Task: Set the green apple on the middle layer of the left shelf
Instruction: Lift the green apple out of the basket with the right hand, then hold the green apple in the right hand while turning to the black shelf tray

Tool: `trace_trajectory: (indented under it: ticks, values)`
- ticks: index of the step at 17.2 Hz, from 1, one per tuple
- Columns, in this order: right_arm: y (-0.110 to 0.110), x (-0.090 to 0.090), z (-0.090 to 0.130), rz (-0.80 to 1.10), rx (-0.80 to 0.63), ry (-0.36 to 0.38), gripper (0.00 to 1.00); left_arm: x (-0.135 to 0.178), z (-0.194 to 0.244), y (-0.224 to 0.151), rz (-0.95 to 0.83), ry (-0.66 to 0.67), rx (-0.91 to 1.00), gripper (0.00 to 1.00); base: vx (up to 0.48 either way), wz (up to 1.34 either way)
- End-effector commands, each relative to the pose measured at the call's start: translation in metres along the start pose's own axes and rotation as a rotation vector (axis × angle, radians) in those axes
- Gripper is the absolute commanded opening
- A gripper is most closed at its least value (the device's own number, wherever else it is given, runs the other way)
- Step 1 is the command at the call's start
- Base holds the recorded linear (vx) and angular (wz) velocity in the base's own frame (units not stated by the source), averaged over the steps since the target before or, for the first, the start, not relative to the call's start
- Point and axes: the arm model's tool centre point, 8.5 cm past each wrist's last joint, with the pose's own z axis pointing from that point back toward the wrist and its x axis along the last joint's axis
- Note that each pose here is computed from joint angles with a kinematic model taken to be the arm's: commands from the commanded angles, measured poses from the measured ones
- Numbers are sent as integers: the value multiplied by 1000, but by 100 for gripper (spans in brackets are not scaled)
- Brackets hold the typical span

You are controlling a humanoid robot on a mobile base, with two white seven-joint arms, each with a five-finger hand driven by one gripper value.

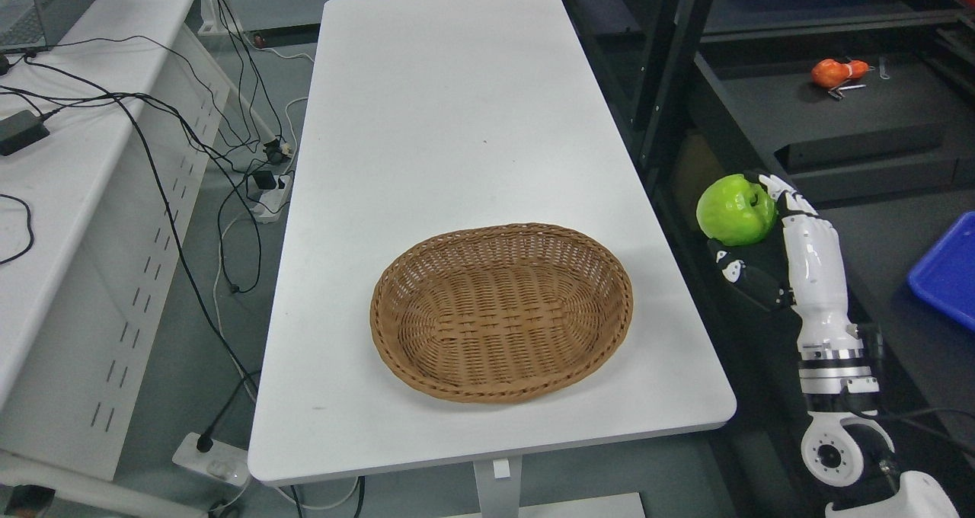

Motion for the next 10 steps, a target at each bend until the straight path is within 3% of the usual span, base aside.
trace_trajectory:
  ticks: [1,4,6,10]
  values:
    - [-15,-10,2,4,-39,38,0,0,2,11,-1,2,18,100,-150,-45]
    - [-23,-10,1,-19,-54,-3,0,0,2,11,-1,0,18,100,-196,-87]
    - [-19,-5,1,-59,-13,-42,0,0,2,11,-1,0,18,100,-247,-129]
    - [-11,-3,2,-84,62,-53,0,0,2,11,-1,2,18,100,-216,38]
